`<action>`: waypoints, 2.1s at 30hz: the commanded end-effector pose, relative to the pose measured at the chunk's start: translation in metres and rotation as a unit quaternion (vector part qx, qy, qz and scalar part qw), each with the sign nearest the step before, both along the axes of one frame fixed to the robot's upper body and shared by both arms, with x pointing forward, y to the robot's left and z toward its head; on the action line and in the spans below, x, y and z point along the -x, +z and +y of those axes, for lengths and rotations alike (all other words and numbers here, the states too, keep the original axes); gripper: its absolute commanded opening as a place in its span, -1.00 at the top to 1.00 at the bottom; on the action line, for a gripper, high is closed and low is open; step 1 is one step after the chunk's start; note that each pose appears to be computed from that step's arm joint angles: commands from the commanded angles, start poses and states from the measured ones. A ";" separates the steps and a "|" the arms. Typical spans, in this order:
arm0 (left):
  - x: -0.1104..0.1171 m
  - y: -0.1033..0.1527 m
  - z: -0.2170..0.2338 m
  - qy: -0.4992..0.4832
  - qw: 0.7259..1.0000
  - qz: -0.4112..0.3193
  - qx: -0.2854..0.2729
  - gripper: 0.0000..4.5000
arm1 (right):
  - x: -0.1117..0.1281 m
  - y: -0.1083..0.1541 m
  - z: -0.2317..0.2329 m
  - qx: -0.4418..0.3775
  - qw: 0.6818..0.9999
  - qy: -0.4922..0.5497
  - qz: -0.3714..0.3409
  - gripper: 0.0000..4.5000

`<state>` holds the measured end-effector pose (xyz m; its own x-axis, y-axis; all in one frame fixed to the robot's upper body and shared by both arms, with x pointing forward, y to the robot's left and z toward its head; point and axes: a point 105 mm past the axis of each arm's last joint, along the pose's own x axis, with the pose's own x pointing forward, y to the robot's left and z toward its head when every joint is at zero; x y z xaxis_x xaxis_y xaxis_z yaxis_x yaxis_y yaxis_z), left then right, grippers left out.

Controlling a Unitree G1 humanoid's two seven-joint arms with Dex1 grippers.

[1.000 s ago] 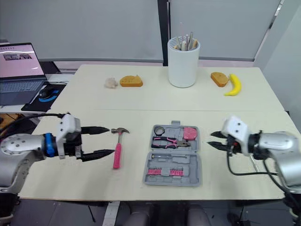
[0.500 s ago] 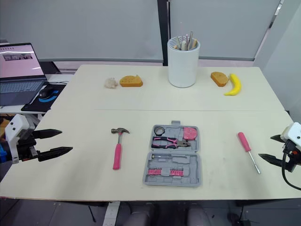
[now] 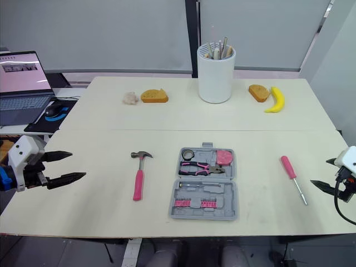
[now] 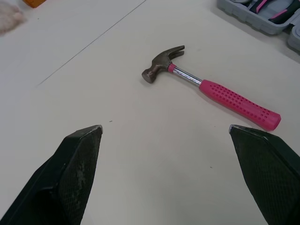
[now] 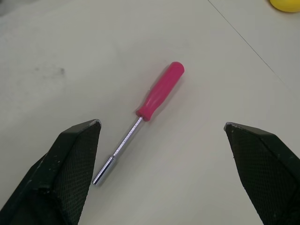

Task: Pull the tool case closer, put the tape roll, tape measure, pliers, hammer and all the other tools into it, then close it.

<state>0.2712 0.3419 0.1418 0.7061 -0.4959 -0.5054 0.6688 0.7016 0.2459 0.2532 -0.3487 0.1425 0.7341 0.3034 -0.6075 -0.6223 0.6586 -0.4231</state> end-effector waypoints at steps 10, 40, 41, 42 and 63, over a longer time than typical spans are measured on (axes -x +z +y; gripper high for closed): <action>0.025 -0.034 -0.029 0.029 0.999 0.017 0.022 -1.00 | -0.048 0.057 0.145 -0.110 0.959 0.231 -0.120 -0.99; -0.045 -0.048 -0.103 0.274 0.944 -0.066 0.174 -1.00 | -0.029 0.082 0.245 -0.201 0.918 0.323 -0.114 -0.99; -0.050 -0.050 -0.104 0.282 0.942 -0.067 0.172 -1.00 | -0.029 0.081 0.244 -0.198 0.919 0.321 -0.115 -0.99; -0.056 -0.053 -0.106 0.291 0.940 -0.065 0.166 -1.00 | -0.029 0.082 0.244 -0.197 0.920 0.320 -0.116 -0.99; -0.099 -0.108 -0.148 0.325 0.936 0.016 0.138 -1.00 | -0.024 0.081 0.232 -0.176 0.936 0.279 -0.124 -0.99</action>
